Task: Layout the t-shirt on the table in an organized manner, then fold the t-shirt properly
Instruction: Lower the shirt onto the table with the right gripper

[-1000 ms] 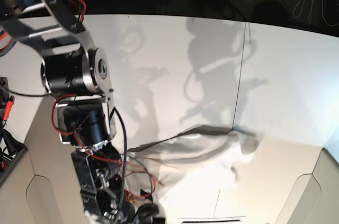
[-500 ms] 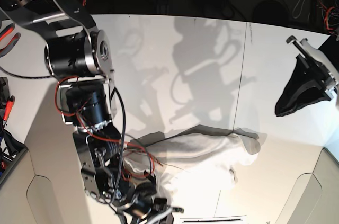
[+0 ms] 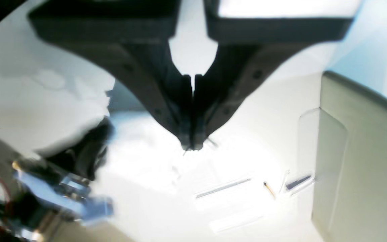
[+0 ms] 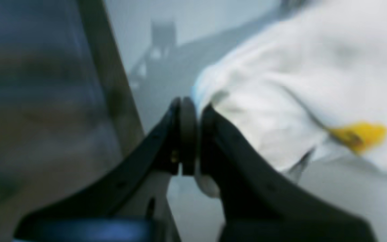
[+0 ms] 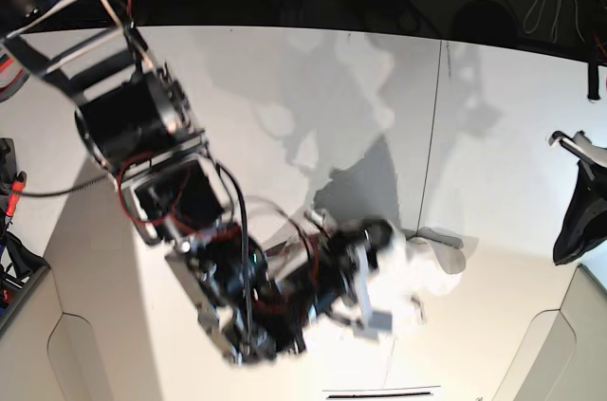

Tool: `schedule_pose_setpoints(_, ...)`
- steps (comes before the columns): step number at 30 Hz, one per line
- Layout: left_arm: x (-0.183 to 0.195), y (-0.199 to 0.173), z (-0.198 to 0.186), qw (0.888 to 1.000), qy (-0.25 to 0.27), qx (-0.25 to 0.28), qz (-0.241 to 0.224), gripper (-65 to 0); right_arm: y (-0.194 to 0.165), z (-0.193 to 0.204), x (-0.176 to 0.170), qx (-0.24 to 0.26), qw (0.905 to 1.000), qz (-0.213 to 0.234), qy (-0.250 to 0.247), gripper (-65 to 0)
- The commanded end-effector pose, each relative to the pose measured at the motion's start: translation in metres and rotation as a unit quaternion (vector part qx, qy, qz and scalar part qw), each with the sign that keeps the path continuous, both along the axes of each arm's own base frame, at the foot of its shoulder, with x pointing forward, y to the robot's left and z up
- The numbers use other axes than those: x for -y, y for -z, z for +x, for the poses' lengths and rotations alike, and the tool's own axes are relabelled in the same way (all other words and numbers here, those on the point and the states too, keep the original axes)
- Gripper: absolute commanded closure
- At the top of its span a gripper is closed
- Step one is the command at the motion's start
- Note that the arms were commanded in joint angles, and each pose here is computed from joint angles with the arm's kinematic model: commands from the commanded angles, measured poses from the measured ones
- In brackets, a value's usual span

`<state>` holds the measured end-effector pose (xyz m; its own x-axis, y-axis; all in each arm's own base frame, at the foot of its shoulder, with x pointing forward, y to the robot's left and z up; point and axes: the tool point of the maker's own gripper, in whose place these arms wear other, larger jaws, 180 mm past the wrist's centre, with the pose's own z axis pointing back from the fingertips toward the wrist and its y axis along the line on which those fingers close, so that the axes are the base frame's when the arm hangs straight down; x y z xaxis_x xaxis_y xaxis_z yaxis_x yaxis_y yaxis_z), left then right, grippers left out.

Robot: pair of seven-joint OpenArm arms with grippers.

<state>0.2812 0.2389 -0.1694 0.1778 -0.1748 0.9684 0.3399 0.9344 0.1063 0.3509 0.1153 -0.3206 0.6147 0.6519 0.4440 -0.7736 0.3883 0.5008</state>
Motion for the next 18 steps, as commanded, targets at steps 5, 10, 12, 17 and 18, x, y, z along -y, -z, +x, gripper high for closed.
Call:
schedule_pose_setpoints(5,-0.017,0.017,0.008,0.999,-0.005,-0.017,-0.045,0.0,0.034,0.001,0.039,-0.002,0.9987,-0.03,0.041,0.0)
schedule_pose_setpoints(10,-0.023,0.048,0.027,0.994,-0.004,-0.05,-0.093,-10.4,0.047,0.007,0.068,-0.011,0.9958,-0.042,0.081,0.0)
schedule_pose_setpoints(12,-0.013,0.056,0.038,0.993,0.015,-0.064,-0.099,-21.5,0.045,0.021,0.079,0.0,0.9925,-0.038,0.116,0.0)
schedule_pose_setpoints(17,0.034,0.069,0.063,0.99,0.081,-0.088,-0.078,-25.0,0.021,0.085,0.119,0.044,0.9569,0.022,0.286,0.0)
schedule_pose_setpoints(18,0.044,0.07,0.066,0.989,0.095,-0.091,-0.071,-25.0,0.012,0.099,0.129,0.054,0.9428,0.047,0.326,0.0)
